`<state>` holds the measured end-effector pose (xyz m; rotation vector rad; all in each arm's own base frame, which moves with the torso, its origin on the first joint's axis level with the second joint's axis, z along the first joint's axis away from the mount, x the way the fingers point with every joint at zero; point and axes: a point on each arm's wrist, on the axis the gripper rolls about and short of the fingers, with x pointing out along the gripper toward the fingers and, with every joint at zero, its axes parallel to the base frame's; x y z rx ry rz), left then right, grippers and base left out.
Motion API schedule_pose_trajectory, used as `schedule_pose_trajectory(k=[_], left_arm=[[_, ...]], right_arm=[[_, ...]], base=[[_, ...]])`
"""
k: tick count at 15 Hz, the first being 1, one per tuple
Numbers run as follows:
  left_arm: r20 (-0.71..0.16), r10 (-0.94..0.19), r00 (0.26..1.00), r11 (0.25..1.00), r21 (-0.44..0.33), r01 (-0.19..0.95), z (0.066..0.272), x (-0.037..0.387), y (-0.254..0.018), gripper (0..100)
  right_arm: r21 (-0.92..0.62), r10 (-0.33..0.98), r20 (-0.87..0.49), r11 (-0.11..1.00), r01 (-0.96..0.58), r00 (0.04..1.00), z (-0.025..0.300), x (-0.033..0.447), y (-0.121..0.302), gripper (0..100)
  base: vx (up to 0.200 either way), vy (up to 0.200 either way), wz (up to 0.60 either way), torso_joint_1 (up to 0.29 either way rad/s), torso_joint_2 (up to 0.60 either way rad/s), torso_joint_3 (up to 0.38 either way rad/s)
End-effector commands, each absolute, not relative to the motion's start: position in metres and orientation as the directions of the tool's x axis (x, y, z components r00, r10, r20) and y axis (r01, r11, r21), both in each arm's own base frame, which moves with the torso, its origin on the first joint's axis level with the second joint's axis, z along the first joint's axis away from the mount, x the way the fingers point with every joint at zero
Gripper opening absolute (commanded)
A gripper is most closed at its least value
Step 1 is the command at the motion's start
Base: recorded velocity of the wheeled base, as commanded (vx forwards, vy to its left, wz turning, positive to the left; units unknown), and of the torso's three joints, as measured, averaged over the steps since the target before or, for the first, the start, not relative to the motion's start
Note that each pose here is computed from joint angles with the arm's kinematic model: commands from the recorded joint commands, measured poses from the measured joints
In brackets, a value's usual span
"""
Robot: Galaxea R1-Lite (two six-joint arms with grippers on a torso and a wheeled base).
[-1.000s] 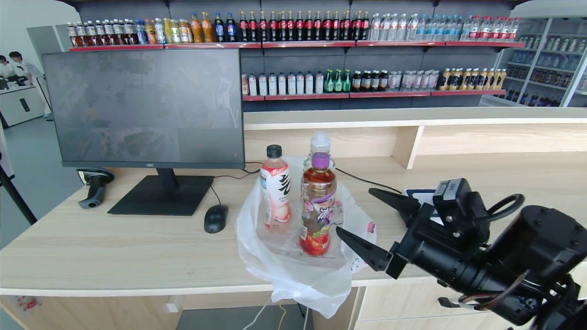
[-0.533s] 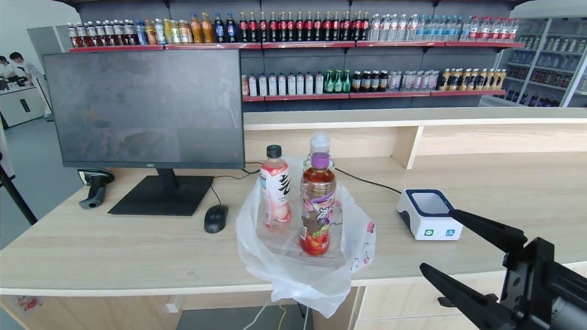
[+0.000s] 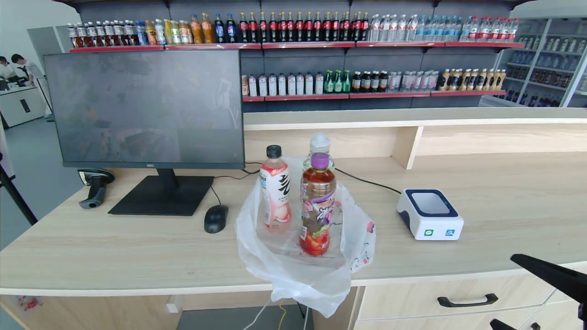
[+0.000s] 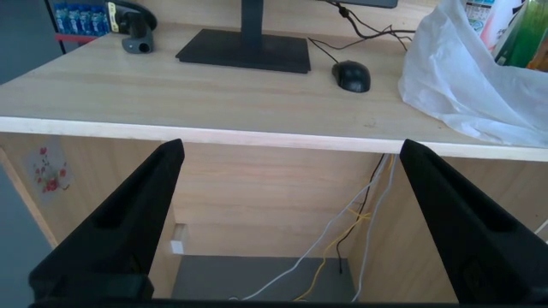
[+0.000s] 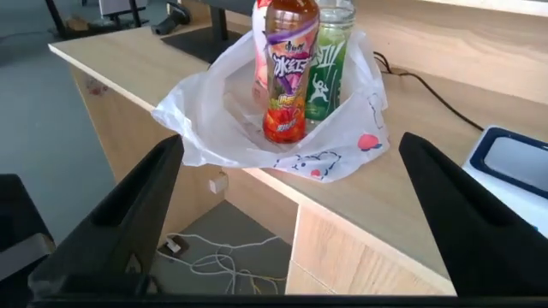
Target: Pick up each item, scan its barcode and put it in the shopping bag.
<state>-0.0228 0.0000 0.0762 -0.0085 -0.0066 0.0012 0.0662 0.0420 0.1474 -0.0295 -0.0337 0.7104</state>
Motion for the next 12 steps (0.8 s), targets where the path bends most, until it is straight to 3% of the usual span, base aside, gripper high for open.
schedule_pose_trajectory(k=[1, 5, 12], left_arm=[[0.008, 0.002, 1.000, 1.000, -0.009, -0.001, 0.076, -0.023, 0.000, 100], [0.008, 0.003, 1.000, 1.000, -0.012, -0.003, 0.076, -0.023, 0.000, 100], [0.008, 0.002, 1.000, 1.000, -0.014, -0.001, 0.076, -0.023, 0.000, 100]], right_arm=[[-0.049, 0.620, 0.074, 0.785, -0.618, 0.781, 0.137, 0.029, 0.019, 100], [-0.061, 0.502, -0.009, 0.863, -0.502, 0.865, 0.085, -0.017, -0.001, 100], [-0.083, 0.333, -0.005, 0.940, -0.332, 0.943, 0.077, -0.021, -0.005, 100]], base=[[0.000, 0.000, 0.00, 0.000, 0.00, 0.000], [0.000, 0.000, 0.00, 0.000, 0.00, 0.000], [0.000, 0.000, 0.00, 0.000, 0.00, 0.000]])
